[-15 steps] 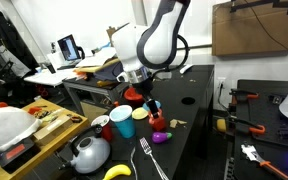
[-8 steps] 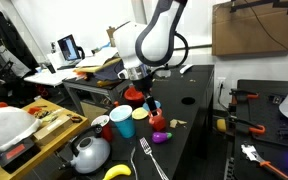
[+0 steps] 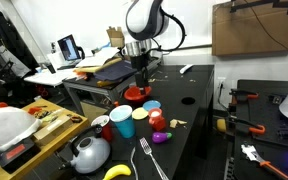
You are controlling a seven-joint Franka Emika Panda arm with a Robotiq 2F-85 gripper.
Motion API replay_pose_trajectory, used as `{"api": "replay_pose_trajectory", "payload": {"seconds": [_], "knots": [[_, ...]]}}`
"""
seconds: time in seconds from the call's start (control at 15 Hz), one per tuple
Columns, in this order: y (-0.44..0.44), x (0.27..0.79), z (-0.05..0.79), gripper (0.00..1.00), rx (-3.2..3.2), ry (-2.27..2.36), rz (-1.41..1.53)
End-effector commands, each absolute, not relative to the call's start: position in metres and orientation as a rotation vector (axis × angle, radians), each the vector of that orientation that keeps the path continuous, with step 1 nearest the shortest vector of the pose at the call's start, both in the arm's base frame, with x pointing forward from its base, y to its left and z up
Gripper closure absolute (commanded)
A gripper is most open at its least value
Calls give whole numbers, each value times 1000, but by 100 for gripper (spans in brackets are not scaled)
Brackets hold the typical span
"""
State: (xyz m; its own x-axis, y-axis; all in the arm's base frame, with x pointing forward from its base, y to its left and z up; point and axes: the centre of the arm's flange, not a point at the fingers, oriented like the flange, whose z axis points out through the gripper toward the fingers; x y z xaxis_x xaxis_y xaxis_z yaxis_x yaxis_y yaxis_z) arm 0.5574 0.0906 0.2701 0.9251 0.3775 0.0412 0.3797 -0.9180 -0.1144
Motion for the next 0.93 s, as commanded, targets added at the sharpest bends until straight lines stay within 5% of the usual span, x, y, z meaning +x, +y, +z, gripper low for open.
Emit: {"api": "replay_pose_trajectory", "payload": {"seconds": [0.0,0.87], "knots": [[51,571,306,0,-2992,-296,-93],[-34,597,370,0,-3151,253,-136]]}}
